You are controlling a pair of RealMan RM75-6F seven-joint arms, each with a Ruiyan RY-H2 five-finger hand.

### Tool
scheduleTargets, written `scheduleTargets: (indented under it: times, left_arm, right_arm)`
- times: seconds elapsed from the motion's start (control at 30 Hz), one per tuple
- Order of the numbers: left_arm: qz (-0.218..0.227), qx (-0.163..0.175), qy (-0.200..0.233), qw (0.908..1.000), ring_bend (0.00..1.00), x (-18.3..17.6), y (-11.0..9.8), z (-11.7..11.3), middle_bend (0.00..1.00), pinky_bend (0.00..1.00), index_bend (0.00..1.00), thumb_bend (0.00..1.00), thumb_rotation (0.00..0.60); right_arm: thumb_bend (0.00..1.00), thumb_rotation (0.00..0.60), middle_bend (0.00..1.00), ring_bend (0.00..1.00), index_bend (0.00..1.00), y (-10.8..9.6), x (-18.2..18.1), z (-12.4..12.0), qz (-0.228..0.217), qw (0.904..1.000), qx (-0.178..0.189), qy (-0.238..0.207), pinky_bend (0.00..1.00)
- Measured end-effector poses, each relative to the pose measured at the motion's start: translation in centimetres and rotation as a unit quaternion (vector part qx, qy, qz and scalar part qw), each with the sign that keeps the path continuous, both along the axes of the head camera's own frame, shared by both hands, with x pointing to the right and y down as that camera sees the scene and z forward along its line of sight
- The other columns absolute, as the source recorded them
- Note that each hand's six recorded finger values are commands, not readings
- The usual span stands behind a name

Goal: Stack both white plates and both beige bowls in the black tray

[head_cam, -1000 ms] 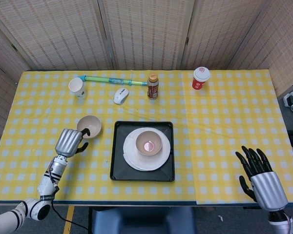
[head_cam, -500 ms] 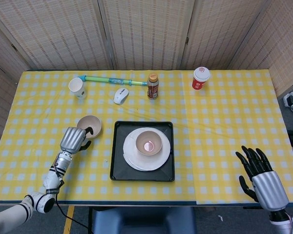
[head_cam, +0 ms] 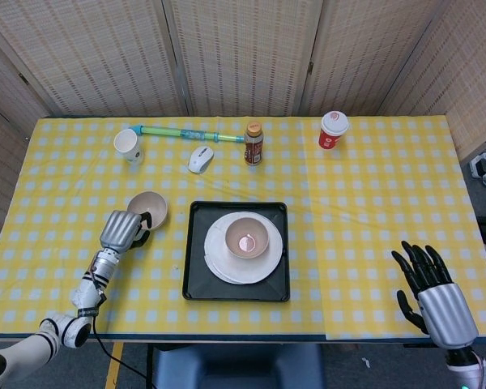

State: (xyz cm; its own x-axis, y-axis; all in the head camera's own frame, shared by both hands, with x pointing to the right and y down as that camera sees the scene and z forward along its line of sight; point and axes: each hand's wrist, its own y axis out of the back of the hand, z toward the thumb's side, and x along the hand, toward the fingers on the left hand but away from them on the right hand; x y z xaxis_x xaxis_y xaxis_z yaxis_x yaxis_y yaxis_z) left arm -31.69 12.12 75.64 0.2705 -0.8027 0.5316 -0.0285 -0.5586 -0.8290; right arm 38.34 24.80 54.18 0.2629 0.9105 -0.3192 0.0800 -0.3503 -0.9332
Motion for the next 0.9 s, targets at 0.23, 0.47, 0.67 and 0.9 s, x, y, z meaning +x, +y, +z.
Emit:
scheduleTargets:
  times: [0.23,0.47,0.67,0.9]
  left_arm:
    - [0.014,0.015,0.016,0.9997,1.00,0.6,0.0,-0.6,1.00,1.00,0.58,0.45,0.600]
    - [0.031,0.046,0.039,0.9977,1.00,1.7,0.7,-2.5,1.00,1.00,0.58,0.46,0.600]
    - [0.051,0.063,0.073,0.9940,1.00,4.0,2.4,-4.9,1.00,1.00,0.58,0.46,0.600]
    - [0.087,0.097,0.095,0.9869,1.00,7.6,4.8,-8.6,1.00,1.00,0.59,0.46,0.600]
  right_arm:
    - [0.56,0.600,0.00,0.00,0.03,0.1,0.0,-0.2,-0.002,1.0000,0.003,-0.001,0.00]
    - [0.56,0.600,0.00,0.00,0.03,0.5,-0.3,-0.7,-0.009,0.9999,0.011,-0.007,0.00]
    - [0.56,0.600,0.00,0.00,0.03,1.2,-1.0,-1.2,-0.023,0.9995,0.012,-0.018,0.00]
    - [0.56,0.600,0.00,0.00,0.03,2.1,-1.4,-2.3,-0.039,0.9985,0.021,-0.034,0.00]
